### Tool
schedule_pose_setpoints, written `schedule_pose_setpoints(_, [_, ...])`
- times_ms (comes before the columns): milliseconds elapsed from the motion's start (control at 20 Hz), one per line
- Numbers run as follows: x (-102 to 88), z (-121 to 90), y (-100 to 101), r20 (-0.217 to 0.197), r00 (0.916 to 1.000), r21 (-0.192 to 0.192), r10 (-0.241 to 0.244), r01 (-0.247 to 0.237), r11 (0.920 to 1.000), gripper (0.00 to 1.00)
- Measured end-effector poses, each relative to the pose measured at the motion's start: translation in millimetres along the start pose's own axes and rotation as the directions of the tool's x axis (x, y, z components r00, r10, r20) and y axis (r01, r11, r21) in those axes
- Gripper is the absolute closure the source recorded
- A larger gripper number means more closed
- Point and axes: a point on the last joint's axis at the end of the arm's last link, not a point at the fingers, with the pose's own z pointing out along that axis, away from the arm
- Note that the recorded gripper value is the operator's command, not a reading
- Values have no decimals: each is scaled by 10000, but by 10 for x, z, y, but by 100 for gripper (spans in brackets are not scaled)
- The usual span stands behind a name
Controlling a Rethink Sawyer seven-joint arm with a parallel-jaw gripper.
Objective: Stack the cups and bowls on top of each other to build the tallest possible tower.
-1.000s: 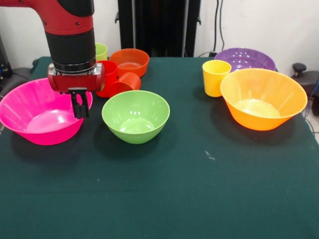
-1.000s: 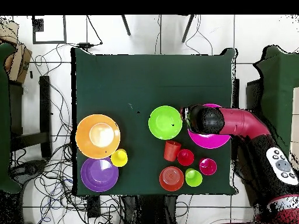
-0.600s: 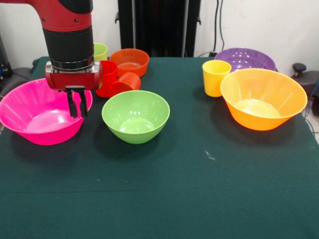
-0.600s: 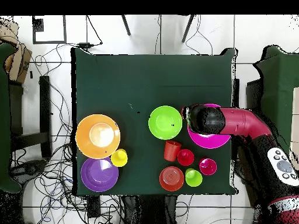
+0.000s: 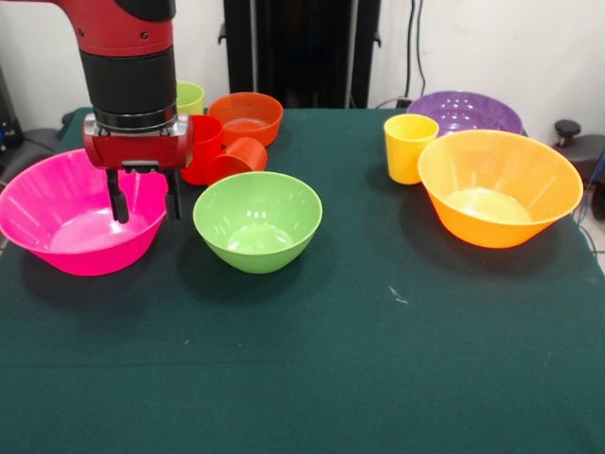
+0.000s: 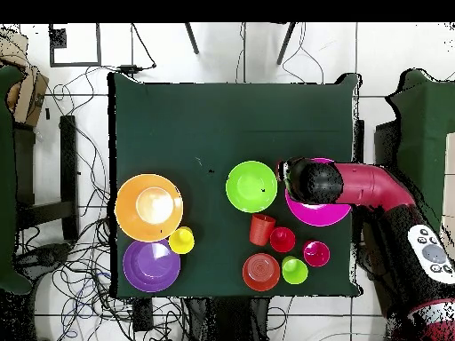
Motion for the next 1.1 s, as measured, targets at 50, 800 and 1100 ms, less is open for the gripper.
schedule_pose_setpoints(50, [-2,0,2,3,10000,-3,-2,2,10000,0])
schedule_pose_setpoints(800, [83,152,72,-205,9998,-221,-22,17,9998,0])
schedule_pose_setpoints(1100, [149,226,79,-295,9992,-154,-252,247,9996,0])
